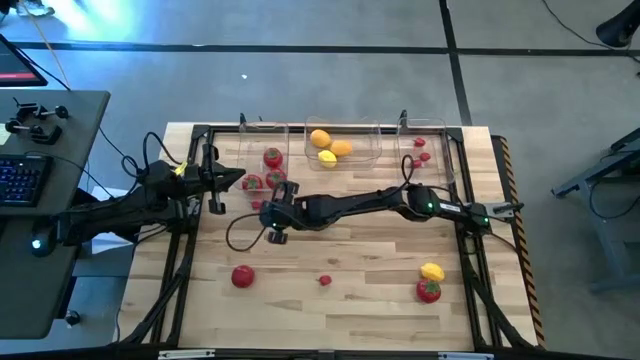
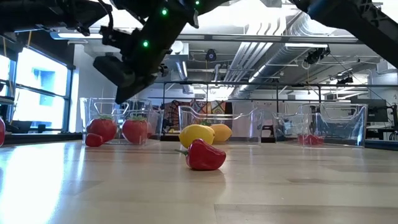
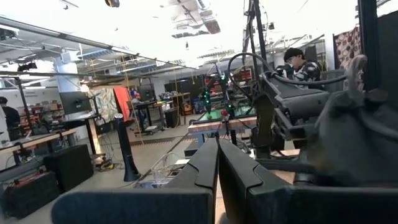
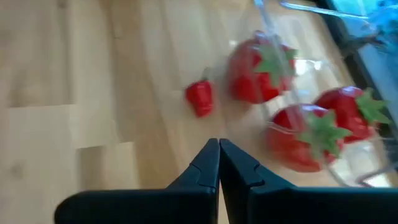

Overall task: Sort produce into baskets
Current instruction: Put the yellow lemon into the center transparent bin

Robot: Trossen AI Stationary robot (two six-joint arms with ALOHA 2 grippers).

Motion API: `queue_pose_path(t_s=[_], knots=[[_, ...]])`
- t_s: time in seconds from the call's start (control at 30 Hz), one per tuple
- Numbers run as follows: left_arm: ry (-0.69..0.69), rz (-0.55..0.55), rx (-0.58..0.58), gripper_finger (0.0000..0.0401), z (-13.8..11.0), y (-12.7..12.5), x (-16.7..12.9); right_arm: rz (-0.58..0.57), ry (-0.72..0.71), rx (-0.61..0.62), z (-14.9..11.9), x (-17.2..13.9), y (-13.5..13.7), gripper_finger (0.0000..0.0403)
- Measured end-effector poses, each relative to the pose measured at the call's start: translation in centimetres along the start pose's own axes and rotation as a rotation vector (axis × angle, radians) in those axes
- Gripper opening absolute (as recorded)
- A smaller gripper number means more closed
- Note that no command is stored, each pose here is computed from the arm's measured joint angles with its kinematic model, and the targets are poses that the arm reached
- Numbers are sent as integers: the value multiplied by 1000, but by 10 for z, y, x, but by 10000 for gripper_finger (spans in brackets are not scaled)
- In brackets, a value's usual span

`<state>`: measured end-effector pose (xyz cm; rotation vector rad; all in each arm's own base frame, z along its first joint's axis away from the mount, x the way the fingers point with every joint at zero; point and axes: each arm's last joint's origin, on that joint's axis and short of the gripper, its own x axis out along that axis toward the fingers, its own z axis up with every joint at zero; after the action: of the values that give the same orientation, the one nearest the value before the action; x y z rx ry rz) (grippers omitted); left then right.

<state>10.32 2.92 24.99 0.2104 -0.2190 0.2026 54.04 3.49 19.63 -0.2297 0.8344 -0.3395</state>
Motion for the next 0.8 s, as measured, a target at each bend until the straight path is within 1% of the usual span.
queue_pose_path(t_s=[0.1,0.2,0.3,0.47,0.57,0.7,0.8], knots=[[2,0,-1,0,0,0,0,20,12,-18,-6,2,6,0],[6,-1,-1,0,-1,0,0,50,77,-33,-26,14,10,0],[6,0,0,0,-1,0,0,75,77,-29,-41,17,12,0],[-5,3,2,0,0,0,0,99,-5,32,-52,-17,6,0],[-4,2,2,0,0,0,0,110,-10,68,-72,-37,2,0],[-4,2,2,0,0,0,0,141,-31,144,-96,-78,0,0],[-5,2,2,0,0,0,0,168,17,177,-123,-104,6,0]])
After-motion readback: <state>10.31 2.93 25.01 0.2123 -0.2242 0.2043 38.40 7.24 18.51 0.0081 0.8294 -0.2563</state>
